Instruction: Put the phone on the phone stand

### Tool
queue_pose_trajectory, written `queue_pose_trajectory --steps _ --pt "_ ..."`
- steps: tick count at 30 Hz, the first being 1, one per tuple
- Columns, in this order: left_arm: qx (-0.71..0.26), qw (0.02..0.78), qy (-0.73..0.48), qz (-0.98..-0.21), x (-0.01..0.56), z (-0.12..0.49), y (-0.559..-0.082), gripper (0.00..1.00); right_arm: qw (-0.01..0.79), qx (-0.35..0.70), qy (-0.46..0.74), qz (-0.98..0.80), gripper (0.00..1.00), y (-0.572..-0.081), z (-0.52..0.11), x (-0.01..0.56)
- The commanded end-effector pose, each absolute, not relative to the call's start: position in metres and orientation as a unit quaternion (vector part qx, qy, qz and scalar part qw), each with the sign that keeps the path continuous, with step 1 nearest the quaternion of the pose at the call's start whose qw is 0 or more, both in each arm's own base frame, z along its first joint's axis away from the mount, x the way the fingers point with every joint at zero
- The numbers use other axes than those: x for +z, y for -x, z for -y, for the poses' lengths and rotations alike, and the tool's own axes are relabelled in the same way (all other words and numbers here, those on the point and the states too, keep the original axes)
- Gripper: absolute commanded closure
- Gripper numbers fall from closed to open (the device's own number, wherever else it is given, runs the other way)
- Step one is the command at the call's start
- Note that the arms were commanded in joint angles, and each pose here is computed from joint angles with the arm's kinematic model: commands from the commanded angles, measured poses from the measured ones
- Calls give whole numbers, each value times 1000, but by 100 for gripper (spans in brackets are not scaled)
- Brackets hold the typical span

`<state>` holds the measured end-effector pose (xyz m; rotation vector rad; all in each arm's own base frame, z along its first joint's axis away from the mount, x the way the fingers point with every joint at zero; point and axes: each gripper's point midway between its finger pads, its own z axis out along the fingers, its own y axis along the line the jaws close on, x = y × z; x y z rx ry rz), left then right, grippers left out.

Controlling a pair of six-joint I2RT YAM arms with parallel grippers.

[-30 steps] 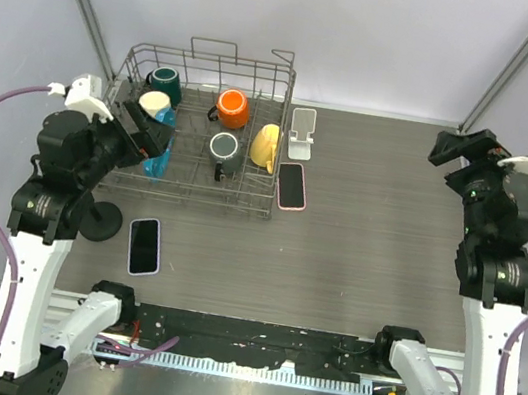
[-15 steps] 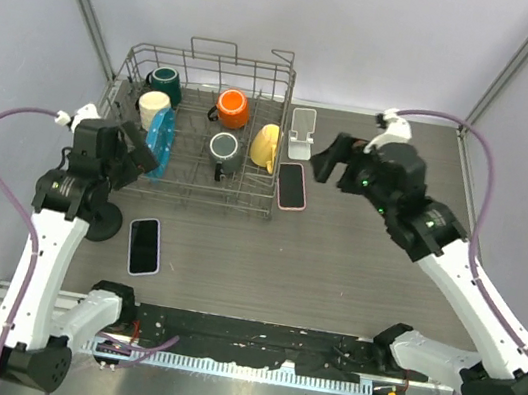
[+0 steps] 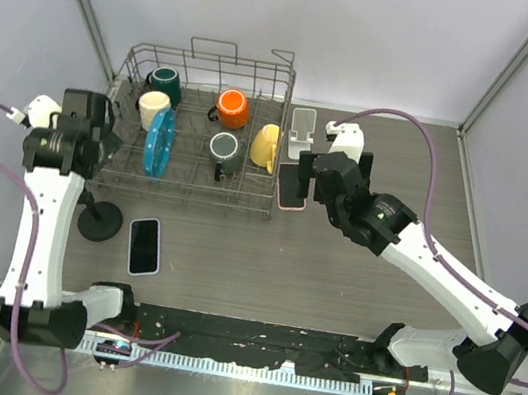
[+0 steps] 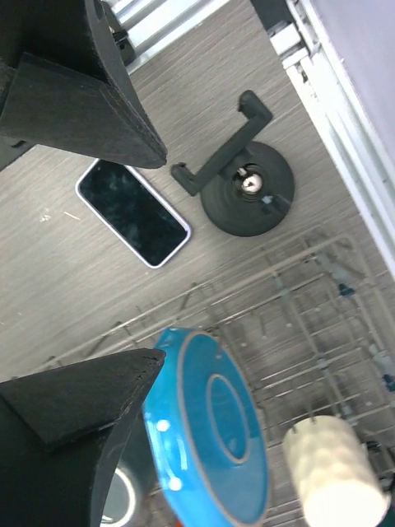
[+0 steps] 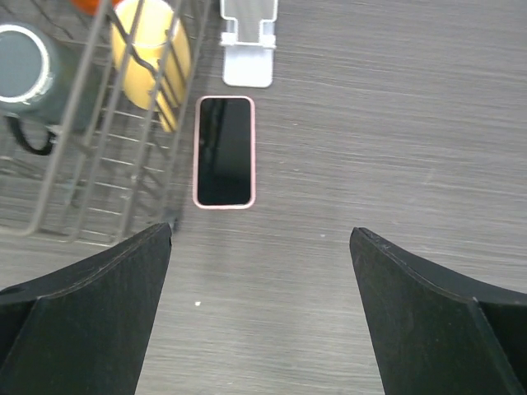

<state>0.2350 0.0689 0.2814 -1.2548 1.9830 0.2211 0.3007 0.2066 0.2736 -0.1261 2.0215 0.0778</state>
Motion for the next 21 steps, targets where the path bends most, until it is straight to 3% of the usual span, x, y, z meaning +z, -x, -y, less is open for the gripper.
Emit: queue_pose_trajectory --steps 1,5,8,13,21 --pt "221 274 545 -761 271 -97 -171 4 515 -29 104 -851 5 -296 -184 276" --pt "221 230 576 -752 247 -108 -168 1 489 23 140 -861 5 -284 -201 274" --pt "195 183 609 -747 224 -116 -164 8 496 59 150 -853 5 -278 -208 277" --pt "140 145 639 -743 196 -114 -167 14 518 38 132 -844 5 -276 -189 285" --pt "149 129 650 -734 175 -122 -172 19 523 35 125 -843 5 -272 -181 283"
